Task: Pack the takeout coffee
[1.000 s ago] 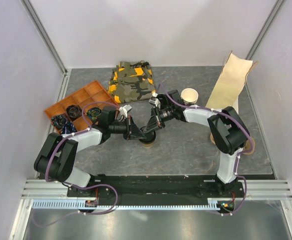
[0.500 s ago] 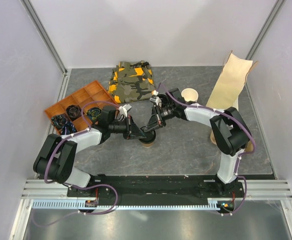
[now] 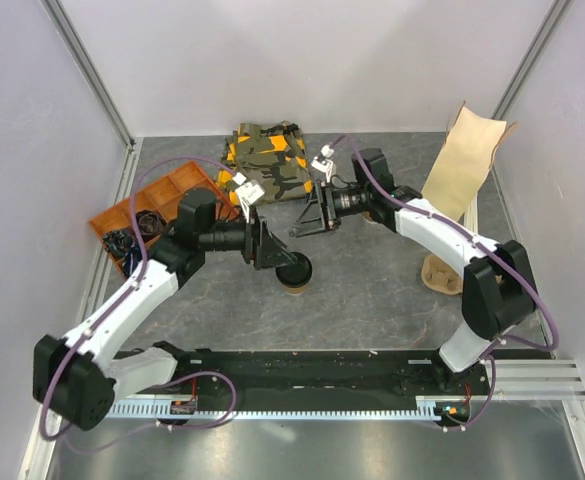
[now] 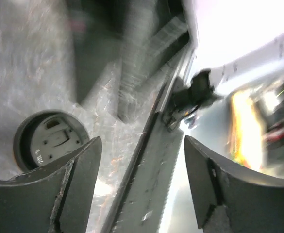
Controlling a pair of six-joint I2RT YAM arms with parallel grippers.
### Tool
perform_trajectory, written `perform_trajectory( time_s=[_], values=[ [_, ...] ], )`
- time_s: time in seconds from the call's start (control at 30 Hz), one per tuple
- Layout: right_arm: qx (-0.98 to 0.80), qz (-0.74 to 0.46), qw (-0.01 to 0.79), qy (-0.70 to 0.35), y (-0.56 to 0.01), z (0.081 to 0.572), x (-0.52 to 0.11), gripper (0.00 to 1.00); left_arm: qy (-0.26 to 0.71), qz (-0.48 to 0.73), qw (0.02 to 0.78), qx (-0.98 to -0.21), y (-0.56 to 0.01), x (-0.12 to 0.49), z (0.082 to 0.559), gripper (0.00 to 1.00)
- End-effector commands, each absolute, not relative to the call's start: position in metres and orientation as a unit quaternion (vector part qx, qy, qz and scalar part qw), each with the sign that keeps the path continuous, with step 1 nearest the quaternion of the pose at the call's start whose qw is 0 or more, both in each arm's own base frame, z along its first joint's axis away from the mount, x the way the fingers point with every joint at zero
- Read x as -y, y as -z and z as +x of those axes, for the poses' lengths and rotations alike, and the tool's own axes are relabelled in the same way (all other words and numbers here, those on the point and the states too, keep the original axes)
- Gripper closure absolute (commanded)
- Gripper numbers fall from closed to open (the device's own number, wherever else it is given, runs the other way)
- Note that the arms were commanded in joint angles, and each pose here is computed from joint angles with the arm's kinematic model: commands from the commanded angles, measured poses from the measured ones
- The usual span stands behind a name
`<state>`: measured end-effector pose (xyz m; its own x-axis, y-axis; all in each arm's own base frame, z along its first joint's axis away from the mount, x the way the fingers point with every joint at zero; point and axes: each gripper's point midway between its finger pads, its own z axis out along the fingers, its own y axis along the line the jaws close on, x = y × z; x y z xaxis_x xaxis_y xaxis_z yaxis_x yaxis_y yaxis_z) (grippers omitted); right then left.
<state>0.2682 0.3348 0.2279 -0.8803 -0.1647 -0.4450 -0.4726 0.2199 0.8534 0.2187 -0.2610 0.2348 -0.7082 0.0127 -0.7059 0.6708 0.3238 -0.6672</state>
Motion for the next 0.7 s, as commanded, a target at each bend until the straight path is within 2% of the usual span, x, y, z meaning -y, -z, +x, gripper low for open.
perform_trajectory(
  time_s=[0.0, 0.03, 0.07, 0.13, 0.17, 0.23, 0.27, 0.33, 0.37, 0.43, 0.47, 0.5, 0.57, 0.6, 0.63, 0.67],
  values=[
    [-0.773, -0.196, 0.193, -0.572, -0.255, 0.287, -0.310, 0.32, 0.402, 0.491, 0.384, -0.670, -0.235, 0.248, 0.169, 0.22],
    [-0.777, -0.187, 0.204, -0.566, -0.256, 0.294, -0.302, 0.23, 0.357, 0.512, 0.402, -0.670, -0.229, 0.243, 0.172, 0.22],
    [-0.783, -0.179, 0.212, -0.556, -0.256, 0.296, -0.296, 0.20, 0.327, 0.577, 0.425, -0.616, -0.232, 0.245, 0.154, 0.22],
    [-0.789, -0.187, 0.240, -0.534, -0.257, 0.300, -0.282, 0.16, 0.271, 0.630, 0.425, -0.591, -0.212, 0.238, 0.145, 0.21],
    [-0.802, -0.184, 0.232, -0.519, -0.248, 0.295, -0.275, 0.15, 0.244, 0.690, 0.434, -0.525, -0.211, 0.241, 0.132, 0.21],
    [-0.814, -0.182, 0.247, -0.494, -0.244, 0.292, -0.265, 0.13, 0.198, 0.747, 0.414, -0.482, -0.193, 0.237, 0.126, 0.20],
    [-0.819, -0.184, 0.239, -0.487, -0.234, 0.285, -0.261, 0.12, 0.176, 0.786, 0.412, -0.425, -0.191, 0.244, 0.118, 0.21],
    [-0.825, -0.182, 0.244, -0.476, -0.230, 0.282, -0.254, 0.12, 0.121, 0.827, 0.388, -0.389, -0.174, 0.248, 0.123, 0.22],
    [-0.830, -0.181, 0.243, -0.469, -0.224, 0.281, -0.249, 0.12, 0.098, 0.858, 0.380, -0.332, -0.169, 0.256, 0.116, 0.23],
    [-0.837, -0.181, 0.241, -0.456, -0.217, 0.280, -0.243, 0.12, 0.064, 0.878, 0.358, -0.312, -0.154, 0.262, 0.120, 0.27],
    [-0.838, -0.184, 0.244, -0.453, -0.218, 0.280, -0.241, 0.13, 0.077, 0.871, 0.358, -0.327, -0.155, 0.267, 0.117, 0.34],
    [-0.838, -0.192, 0.248, -0.447, -0.218, 0.280, -0.239, 0.16, 0.093, 0.855, 0.375, -0.346, -0.169, 0.277, 0.119, 0.37],
    [-0.834, -0.197, 0.245, -0.454, -0.220, 0.273, -0.240, 0.20, 0.166, 0.804, 0.388, -0.419, -0.191, 0.283, 0.114, 0.39],
    [-0.828, -0.200, 0.242, -0.464, -0.223, 0.270, -0.241, 0.25, 0.228, 0.778, 0.398, -0.429, -0.207, 0.284, 0.101, 0.39],
    [-0.820, -0.204, 0.236, -0.480, -0.225, 0.265, -0.245, 0.28, 0.282, 0.725, 0.394, -0.490, -0.217, 0.281, 0.096, 0.38],
    [-0.816, -0.205, 0.231, -0.489, -0.226, 0.263, -0.247, 0.32, 0.302, 0.668, 0.420, -0.535, -0.229, 0.275, 0.119, 0.38]
  ],
)
